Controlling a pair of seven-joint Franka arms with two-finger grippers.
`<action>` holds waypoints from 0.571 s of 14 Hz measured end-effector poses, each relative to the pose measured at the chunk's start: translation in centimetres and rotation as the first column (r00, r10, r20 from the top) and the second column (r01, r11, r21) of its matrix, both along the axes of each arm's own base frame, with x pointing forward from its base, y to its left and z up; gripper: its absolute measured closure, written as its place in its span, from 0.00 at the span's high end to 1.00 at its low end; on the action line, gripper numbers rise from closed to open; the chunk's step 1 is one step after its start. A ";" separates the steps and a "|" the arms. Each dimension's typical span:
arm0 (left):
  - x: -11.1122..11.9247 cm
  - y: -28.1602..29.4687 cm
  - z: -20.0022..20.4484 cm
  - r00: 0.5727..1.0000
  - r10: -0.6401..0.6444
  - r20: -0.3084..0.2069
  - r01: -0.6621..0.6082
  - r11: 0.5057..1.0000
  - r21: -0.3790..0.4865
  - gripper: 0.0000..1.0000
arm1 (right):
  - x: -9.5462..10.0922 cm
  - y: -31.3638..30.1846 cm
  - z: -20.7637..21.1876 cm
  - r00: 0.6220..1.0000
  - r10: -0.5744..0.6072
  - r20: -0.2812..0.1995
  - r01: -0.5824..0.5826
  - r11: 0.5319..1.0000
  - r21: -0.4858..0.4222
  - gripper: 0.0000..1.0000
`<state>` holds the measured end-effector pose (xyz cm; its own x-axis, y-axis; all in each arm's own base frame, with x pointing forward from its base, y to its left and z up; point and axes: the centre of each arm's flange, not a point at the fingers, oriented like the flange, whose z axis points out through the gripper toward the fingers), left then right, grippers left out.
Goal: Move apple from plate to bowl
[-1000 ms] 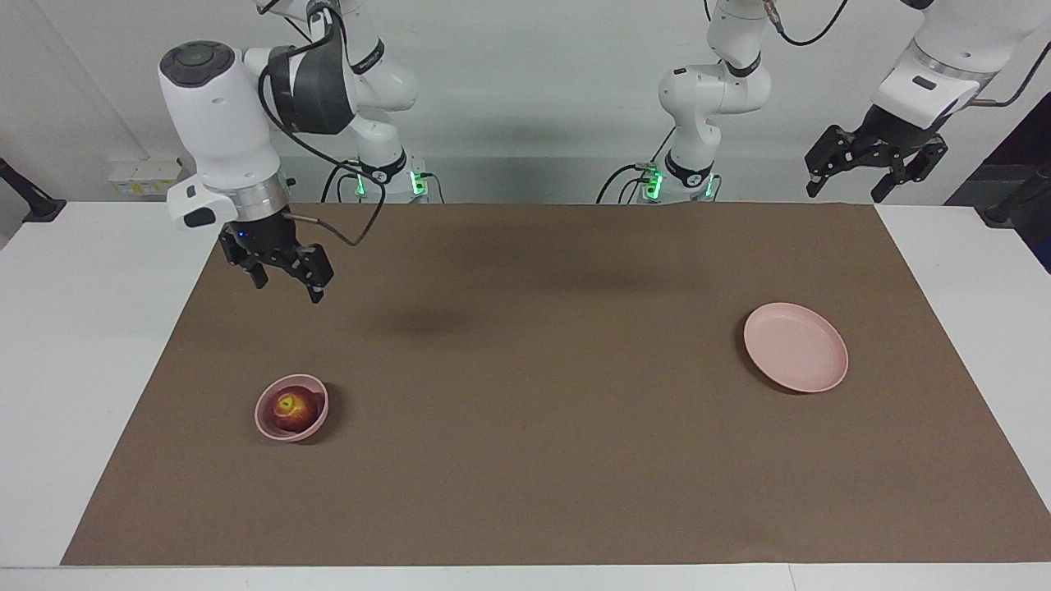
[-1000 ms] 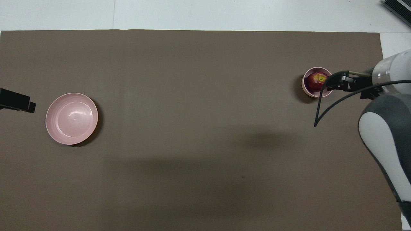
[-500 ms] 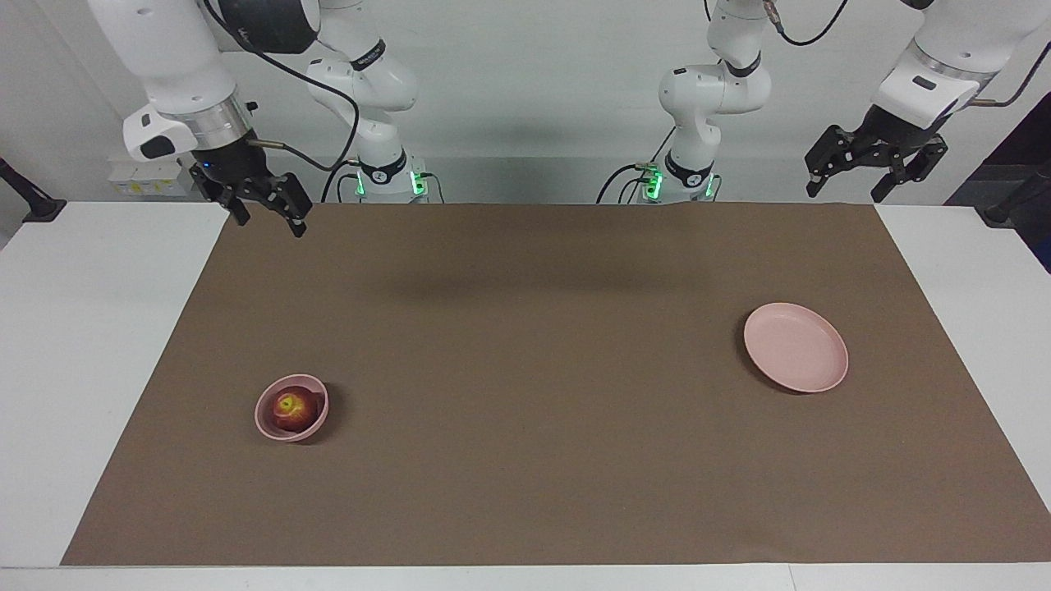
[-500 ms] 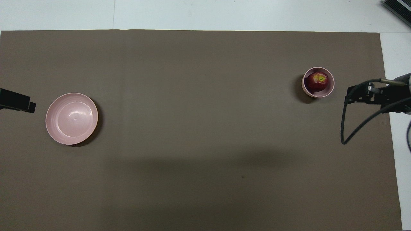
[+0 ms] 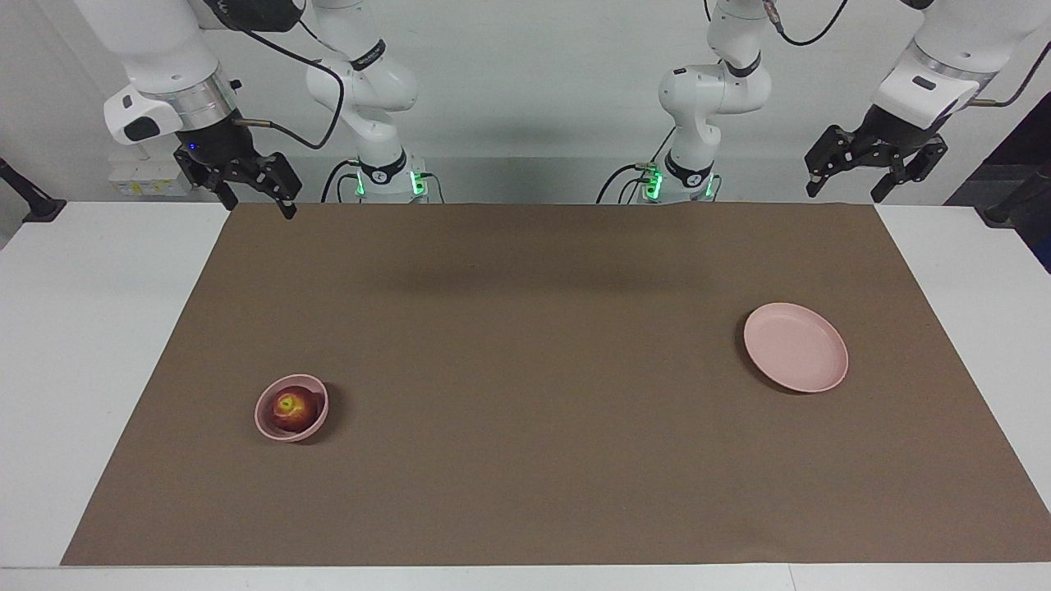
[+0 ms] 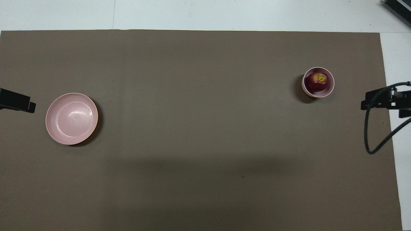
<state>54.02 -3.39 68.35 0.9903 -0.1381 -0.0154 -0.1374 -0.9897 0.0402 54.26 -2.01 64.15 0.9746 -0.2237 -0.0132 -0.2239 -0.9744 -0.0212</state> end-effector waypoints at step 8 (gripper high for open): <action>0.0 0.0 0.0 1.000 0.000 0.000 0.000 1.000 0.000 1.00 | -1.0 -1.0 0.7 1.000 -0.009 -0.029 0.009 1.000 0.006 1.00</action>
<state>54.02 -3.39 68.35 0.9903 -0.1381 -0.0157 -0.1374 -0.9897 0.0402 53.31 -3.00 64.90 0.9716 -0.2325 -0.0433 -0.2336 -0.9721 -0.0208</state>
